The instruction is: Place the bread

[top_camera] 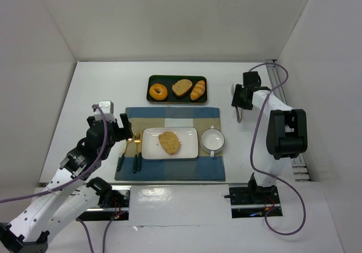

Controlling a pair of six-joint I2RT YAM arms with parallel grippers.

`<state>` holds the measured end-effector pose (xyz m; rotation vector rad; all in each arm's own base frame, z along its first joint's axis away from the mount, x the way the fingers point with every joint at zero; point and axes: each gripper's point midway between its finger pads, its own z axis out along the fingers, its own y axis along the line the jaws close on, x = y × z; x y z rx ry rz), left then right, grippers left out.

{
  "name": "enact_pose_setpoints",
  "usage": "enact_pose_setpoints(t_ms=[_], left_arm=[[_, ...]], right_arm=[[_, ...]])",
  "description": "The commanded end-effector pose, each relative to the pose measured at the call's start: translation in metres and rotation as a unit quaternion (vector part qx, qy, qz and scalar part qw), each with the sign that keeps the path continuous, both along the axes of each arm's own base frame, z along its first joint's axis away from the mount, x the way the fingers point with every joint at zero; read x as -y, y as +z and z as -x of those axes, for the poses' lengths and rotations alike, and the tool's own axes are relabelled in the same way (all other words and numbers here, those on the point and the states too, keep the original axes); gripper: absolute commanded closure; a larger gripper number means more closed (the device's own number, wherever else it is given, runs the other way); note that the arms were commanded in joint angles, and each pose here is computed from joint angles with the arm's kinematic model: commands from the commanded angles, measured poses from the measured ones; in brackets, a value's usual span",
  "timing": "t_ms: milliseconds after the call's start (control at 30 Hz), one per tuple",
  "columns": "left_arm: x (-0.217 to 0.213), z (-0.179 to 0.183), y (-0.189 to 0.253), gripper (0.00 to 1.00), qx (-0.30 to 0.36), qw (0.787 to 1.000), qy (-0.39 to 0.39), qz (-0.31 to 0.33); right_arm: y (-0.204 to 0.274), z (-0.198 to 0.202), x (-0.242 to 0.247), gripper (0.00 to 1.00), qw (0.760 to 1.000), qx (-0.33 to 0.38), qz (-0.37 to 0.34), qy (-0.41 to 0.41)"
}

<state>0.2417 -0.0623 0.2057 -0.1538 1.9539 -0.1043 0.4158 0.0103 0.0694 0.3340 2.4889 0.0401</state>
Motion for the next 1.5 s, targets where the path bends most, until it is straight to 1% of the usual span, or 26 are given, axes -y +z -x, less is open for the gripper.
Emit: enact_pose_setpoints(t_ms=[0,200,600,633,900,1133,1200,1267,1400,1467], left_arm=[[0.001,-0.004,0.004,0.0,0.008,1.0,0.004,0.004],[0.002,-0.007,0.005,0.0,0.012,1.0,0.004,0.006],[0.005,-0.012,0.002,0.0,0.008,1.0,0.004,0.004],[0.003,-0.013,0.0,0.0,0.005,1.0,0.006,-0.004],[0.004,-0.016,0.0,0.0,0.006,1.0,0.009,-0.01],[0.004,-0.016,0.0,0.0,0.006,1.0,0.009,-0.01],[0.003,-0.016,0.0,0.0,0.006,1.0,0.007,-0.015],[0.003,-0.016,0.0,0.0,0.006,1.0,0.007,-0.015],[0.003,-0.016,0.0,0.0,0.006,1.0,0.007,-0.015],[0.003,-0.016,0.0,0.0,0.006,1.0,0.007,-0.015]], right_arm=[[0.001,-0.014,0.005,0.45,1.0,0.002,0.004,-0.014],[-0.014,-0.015,0.006,0.45,0.999,-0.025,0.006,-0.02],[-0.027,-0.027,0.009,0.45,0.999,-0.041,0.014,-0.025],[-0.032,-0.024,0.011,0.45,0.998,-0.05,0.019,-0.028],[-0.041,-0.031,0.012,0.45,0.998,-0.056,0.021,-0.034],[-0.051,-0.028,0.008,0.45,0.996,-0.078,0.023,-0.029],[-0.061,-0.026,0.008,0.44,0.995,-0.092,0.023,-0.029],[-0.066,-0.023,0.008,0.39,0.994,-0.101,0.024,-0.029],[-0.075,-0.018,0.004,0.37,0.992,-0.12,0.026,-0.024],[-0.073,-0.021,0.004,0.35,0.993,-0.116,0.025,-0.024]])
